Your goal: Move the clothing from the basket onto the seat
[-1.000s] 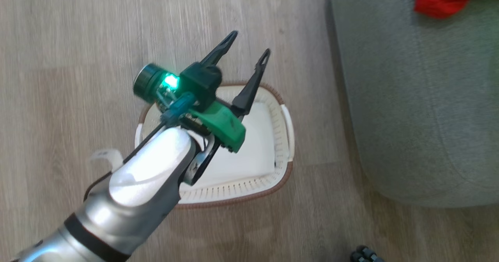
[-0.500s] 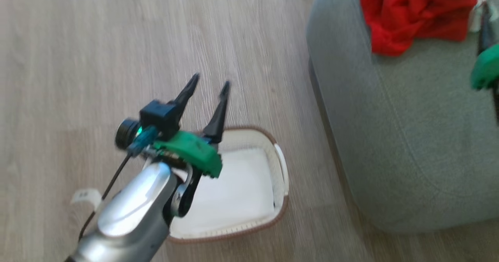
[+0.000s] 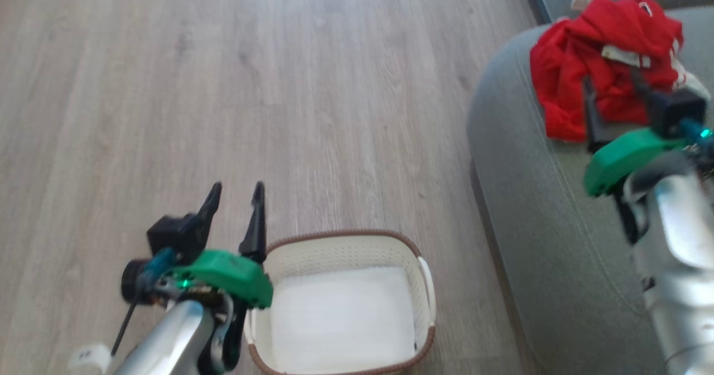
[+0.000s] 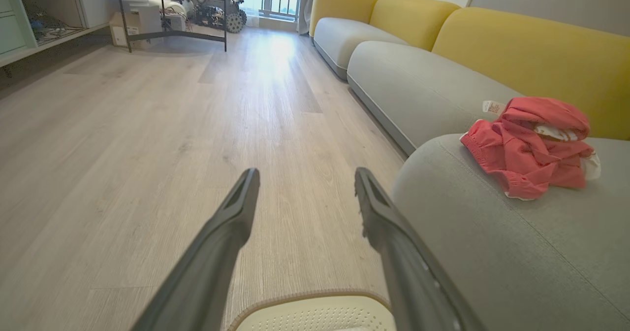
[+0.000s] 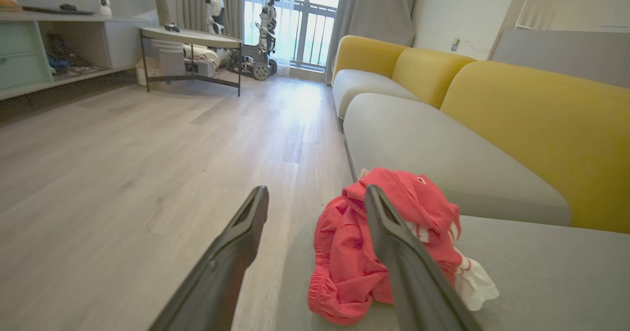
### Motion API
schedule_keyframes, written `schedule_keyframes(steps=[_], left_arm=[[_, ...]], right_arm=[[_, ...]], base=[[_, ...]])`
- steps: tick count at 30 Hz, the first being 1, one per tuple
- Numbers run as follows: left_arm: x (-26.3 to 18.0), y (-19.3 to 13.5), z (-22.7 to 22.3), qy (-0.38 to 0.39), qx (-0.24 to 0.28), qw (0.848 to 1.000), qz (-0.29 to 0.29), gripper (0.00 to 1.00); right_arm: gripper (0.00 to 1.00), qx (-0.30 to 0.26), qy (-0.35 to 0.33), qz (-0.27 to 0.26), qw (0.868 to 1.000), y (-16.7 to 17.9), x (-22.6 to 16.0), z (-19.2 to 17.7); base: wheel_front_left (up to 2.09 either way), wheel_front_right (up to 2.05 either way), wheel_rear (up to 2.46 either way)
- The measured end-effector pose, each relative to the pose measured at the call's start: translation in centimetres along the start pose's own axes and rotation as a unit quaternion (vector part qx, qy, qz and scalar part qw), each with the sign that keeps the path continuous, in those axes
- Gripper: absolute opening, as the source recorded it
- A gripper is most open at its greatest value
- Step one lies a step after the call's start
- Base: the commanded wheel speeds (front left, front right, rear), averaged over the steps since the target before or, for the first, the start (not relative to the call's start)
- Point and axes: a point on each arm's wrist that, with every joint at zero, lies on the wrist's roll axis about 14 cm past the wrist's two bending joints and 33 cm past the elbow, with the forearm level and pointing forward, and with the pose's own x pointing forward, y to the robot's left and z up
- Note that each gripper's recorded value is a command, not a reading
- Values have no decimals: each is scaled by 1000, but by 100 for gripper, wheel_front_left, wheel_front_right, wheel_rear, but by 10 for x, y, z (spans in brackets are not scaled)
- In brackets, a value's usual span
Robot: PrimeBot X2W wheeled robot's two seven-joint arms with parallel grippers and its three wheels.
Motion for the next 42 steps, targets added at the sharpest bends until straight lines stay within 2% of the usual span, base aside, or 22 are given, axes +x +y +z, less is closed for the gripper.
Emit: schedule_keyframes(steps=[11, 19, 27, 42], left_arm=[[-45, 50, -1, -10, 1, 996, 92, 100], [-71, 70, -17, 9, 6, 992, 129, 100], [-88, 83, -26, 19, 13, 988, 153, 100], [-102, 89, -32, 21, 18, 986, 162, 100]], right_arm=[[100, 67, -20, 35, 997, 60, -23, -1], [100, 79, -3, 53, 995, 83, -57, -24], [100, 118, -3, 49, 992, 85, -80, -29], [100, 135, -9, 38, 990, 80, -100, -29]], base=[[0, 0, 0], [0, 0, 0], [0, 0, 0], [0, 0, 0]])
